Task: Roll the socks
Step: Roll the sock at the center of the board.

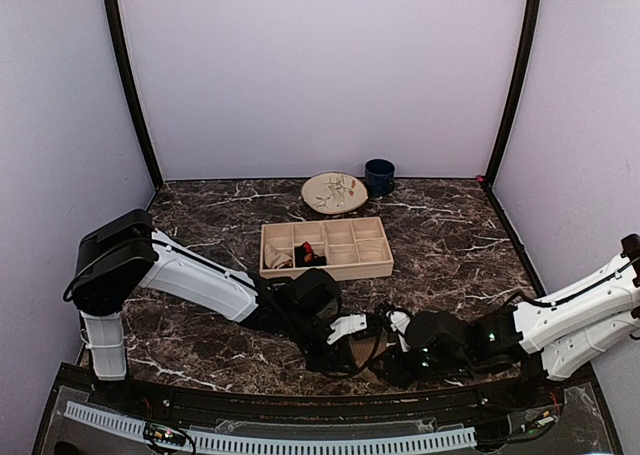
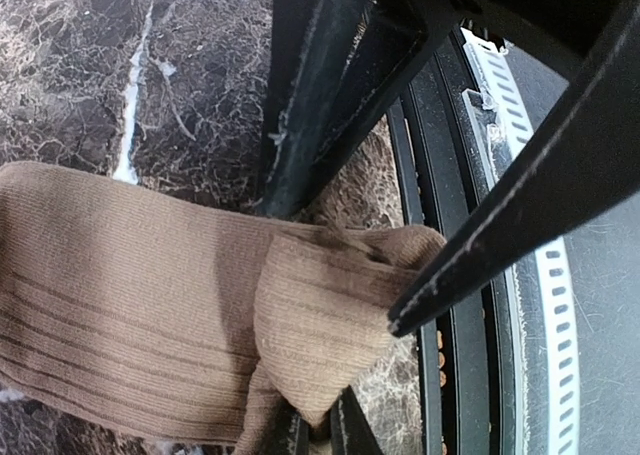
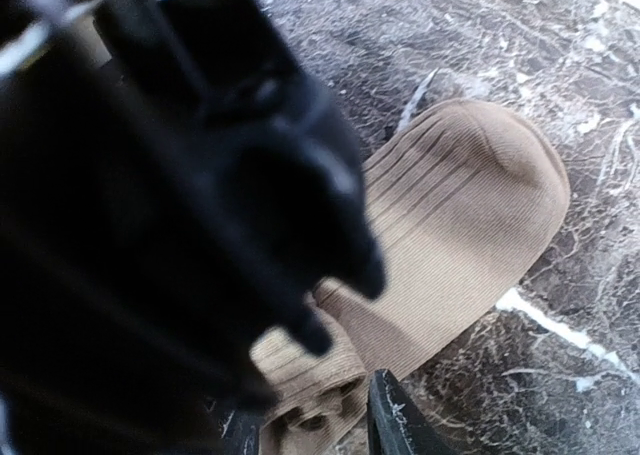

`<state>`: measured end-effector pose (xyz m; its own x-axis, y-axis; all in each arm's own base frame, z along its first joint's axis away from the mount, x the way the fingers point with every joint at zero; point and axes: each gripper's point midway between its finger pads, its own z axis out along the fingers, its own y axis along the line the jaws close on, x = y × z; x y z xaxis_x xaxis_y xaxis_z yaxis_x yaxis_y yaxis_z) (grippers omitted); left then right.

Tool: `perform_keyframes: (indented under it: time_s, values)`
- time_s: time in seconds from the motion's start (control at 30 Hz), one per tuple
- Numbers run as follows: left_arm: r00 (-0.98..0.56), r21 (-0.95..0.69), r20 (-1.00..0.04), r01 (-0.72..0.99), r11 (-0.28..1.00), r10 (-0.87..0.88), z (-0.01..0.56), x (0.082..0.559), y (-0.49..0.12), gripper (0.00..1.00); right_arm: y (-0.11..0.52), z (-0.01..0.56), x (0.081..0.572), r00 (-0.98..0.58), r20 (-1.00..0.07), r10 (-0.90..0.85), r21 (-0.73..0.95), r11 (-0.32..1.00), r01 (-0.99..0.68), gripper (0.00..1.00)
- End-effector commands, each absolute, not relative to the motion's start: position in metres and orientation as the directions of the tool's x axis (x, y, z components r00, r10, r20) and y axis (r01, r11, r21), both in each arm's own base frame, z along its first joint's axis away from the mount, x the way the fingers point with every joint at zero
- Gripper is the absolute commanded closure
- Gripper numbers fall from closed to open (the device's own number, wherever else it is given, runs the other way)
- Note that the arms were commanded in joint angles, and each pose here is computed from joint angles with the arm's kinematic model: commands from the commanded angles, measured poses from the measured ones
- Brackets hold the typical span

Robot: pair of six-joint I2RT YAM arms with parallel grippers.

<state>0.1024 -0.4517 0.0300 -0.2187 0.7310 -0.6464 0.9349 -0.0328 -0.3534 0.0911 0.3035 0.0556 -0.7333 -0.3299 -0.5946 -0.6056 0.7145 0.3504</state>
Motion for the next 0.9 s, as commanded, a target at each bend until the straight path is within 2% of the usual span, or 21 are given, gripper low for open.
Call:
perform_keyframes:
  time_s: [0.0,0.43,0.87]
  values:
    - [-0.251,-0.412,-0.561,0.911,-0.003,0.789,0.011,0.095,-0.437,0.92,0.318,0.069,0.096,-0.698,-0.655,-0.289,0.335,0.717,-0.611,0.63]
    - [-0.253,-0.424,-0.55,0.906,-0.004,0.796,0.008,0.097,-0.44,0.92,0.327,0.068,0.081,-0.677,-0.663,-0.319,0.339,0.679,-0.651,0.62]
    - [-0.247,-0.426,-0.554,0.905,-0.016,0.795,0.01,0.096,-0.441,0.92,0.322,0.037,0.064,-0.681,-0.613,-0.401,0.309,0.672,-0.673,0.62]
